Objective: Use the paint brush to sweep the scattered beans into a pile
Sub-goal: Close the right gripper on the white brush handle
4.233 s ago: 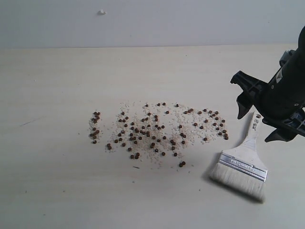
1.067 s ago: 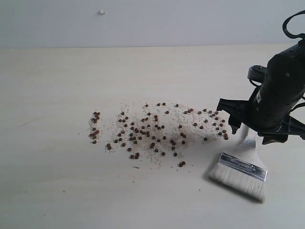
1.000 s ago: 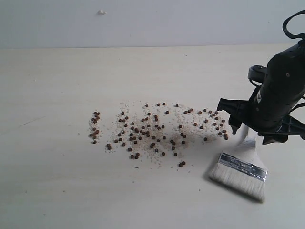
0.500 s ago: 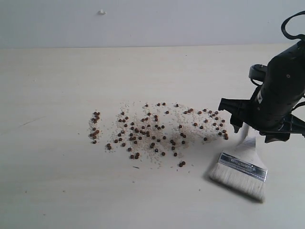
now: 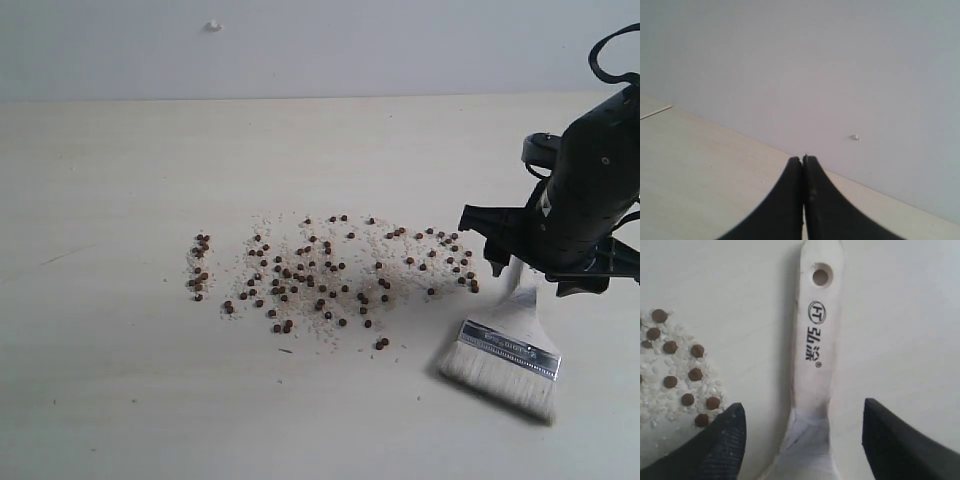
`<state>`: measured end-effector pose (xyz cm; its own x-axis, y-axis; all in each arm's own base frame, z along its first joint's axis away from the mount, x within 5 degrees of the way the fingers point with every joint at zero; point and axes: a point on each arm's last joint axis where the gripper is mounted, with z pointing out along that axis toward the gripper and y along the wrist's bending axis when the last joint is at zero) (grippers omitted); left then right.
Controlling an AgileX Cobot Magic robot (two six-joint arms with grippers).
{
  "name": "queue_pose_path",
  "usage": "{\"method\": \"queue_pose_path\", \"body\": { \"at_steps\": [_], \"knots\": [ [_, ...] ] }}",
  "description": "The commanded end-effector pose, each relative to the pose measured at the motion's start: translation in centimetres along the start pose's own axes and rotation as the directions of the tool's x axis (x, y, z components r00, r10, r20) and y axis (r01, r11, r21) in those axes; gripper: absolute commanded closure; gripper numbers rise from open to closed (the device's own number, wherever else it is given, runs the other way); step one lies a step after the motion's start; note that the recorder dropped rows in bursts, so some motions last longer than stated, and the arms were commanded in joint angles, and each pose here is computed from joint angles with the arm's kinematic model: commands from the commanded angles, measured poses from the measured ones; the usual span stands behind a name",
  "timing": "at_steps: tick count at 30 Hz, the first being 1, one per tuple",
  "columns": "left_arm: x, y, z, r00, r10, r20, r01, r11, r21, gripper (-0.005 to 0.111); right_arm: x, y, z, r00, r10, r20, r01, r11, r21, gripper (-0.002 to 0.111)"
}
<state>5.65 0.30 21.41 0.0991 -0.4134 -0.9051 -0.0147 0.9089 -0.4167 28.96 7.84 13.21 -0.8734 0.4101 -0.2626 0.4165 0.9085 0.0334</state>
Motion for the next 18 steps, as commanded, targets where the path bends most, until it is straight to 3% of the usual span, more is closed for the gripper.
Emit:
{"method": "queue_pose_path", "body": {
  "at_steps": [1,18],
  "knots": [
    [0.08,0.01,-0.05,1.0,-0.003,0.001,0.003,1.0,0.005,0.107,0.03,-0.04,0.09,1.0,-0.016,0.001,0.016,1.0,0.01,0.046],
    [0.08,0.01,-0.05,1.0,-0.003,0.001,0.003,1.0,0.005,0.107,0.06,-0.06,1.01,0.999,-0.053,0.0,0.053,0.998,0.031,0.046]
  ]
}}
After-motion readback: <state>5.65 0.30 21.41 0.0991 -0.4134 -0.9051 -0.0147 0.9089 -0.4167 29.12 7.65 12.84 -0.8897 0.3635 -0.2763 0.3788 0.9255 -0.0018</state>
